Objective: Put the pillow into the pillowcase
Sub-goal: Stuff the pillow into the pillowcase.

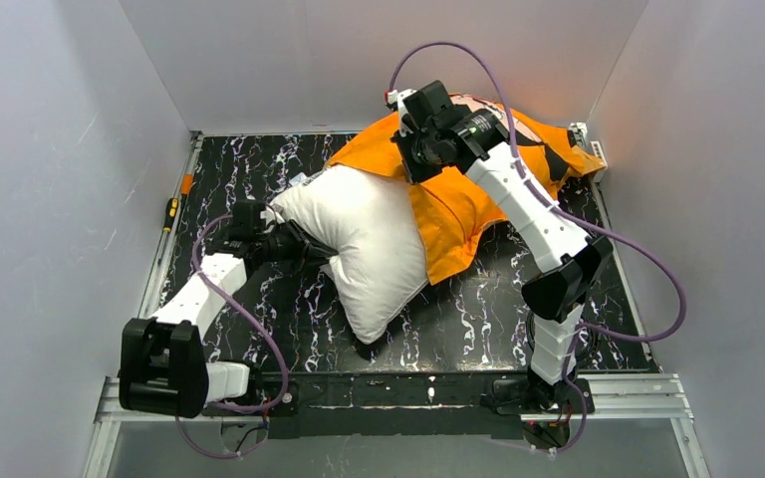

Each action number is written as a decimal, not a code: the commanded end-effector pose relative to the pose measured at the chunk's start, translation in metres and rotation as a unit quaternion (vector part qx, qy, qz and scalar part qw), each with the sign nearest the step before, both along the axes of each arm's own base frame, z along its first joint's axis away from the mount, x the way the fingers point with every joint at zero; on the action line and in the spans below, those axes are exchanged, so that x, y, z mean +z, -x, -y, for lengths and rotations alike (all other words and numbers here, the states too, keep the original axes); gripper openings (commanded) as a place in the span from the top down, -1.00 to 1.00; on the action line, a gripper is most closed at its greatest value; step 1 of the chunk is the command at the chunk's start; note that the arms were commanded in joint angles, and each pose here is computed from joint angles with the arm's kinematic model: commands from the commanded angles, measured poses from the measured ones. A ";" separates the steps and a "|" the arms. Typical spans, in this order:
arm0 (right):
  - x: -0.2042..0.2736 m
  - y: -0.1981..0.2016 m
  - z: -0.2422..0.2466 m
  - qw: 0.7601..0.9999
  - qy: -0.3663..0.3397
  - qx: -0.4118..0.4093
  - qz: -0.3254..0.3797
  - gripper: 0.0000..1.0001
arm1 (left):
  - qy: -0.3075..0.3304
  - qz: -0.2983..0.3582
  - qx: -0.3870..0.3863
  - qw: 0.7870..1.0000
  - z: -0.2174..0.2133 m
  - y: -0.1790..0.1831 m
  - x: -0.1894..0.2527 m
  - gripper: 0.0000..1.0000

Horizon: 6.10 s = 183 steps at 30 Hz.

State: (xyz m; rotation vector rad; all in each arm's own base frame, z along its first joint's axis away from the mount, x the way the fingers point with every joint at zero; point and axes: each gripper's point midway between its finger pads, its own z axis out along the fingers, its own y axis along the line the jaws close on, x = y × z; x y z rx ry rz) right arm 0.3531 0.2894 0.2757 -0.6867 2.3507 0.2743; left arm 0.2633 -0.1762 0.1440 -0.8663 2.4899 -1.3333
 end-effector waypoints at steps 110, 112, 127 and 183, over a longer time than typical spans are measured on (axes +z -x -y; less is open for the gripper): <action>0.058 0.083 -0.109 0.951 -0.264 0.103 -0.121 0.97 | 0.045 0.032 0.010 0.998 0.010 -0.059 0.008 1.00; 0.081 0.091 -0.117 0.938 -0.296 0.134 -0.118 0.97 | 0.046 0.028 0.016 0.998 0.013 -0.060 0.009 1.00; -0.006 0.155 -0.199 0.940 -0.204 0.213 -0.173 0.97 | 0.030 -0.001 0.076 0.997 0.041 -0.056 0.013 1.00; 0.294 0.073 -0.006 0.799 -0.571 0.187 0.019 0.97 | 0.078 0.004 0.101 0.992 -0.055 -0.001 0.057 -0.78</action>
